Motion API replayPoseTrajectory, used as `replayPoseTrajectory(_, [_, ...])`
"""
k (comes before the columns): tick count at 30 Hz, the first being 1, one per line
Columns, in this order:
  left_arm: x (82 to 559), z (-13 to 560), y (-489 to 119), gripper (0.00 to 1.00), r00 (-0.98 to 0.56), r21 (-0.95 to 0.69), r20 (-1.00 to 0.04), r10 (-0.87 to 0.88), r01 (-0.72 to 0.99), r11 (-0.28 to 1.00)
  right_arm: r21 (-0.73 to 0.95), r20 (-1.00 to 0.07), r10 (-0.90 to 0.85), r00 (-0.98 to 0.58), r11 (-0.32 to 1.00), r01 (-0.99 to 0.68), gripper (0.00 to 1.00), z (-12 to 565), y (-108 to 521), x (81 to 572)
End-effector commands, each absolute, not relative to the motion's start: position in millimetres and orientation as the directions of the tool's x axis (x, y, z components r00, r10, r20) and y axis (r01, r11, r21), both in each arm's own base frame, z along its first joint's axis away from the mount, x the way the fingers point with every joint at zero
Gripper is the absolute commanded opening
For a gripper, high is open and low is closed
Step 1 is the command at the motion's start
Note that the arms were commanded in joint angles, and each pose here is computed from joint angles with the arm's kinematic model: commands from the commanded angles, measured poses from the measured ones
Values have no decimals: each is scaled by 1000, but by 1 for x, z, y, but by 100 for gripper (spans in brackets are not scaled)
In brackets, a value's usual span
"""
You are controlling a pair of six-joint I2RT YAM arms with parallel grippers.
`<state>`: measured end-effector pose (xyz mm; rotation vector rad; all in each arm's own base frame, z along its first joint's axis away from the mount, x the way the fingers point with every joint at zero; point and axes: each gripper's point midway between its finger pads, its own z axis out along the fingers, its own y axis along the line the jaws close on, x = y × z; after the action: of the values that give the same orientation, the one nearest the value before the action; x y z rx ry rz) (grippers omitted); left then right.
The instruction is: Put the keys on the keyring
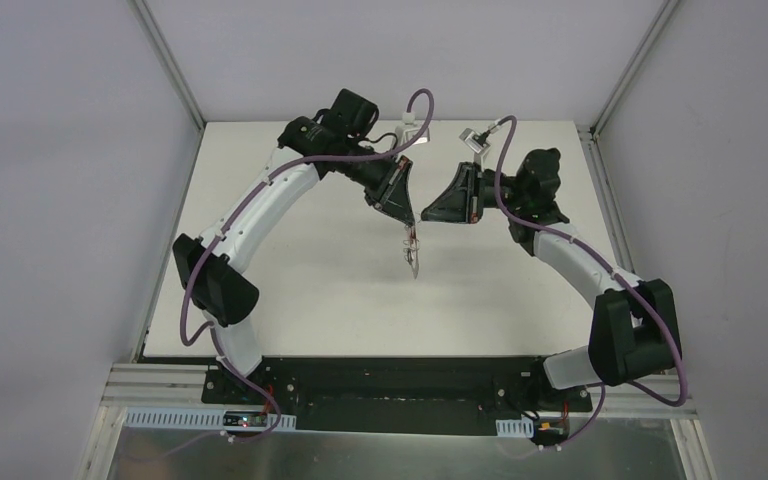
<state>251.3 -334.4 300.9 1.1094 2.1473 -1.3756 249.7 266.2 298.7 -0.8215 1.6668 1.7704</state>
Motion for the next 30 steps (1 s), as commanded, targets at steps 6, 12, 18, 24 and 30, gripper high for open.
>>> replayPoseTrajectory(6, [218,298,-314,0,-631,-618,-532,565,745,250,561,-827,-40,-561,-125,-818,19,308,262,229])
replayPoseTrajectory(12, [213,302,-324,0,-625,-632,-541,563,743,219,575,-817,-65,-572,-152,-804,30,304,273,222])
replayPoseTrajectory(18, [212,304,-328,0,-627,-646,-545,556,737,198,592,-806,-86,-586,-162,-789,33,296,281,219])
replayPoseTrajectory(24, [213,304,-329,0,-627,-644,-550,552,739,197,598,-801,-102,-590,-176,-782,26,295,283,214])
replayPoseTrajectory(30, [213,303,-329,0,-625,-642,-552,551,741,198,607,-795,-112,-597,-179,-775,20,292,286,213])
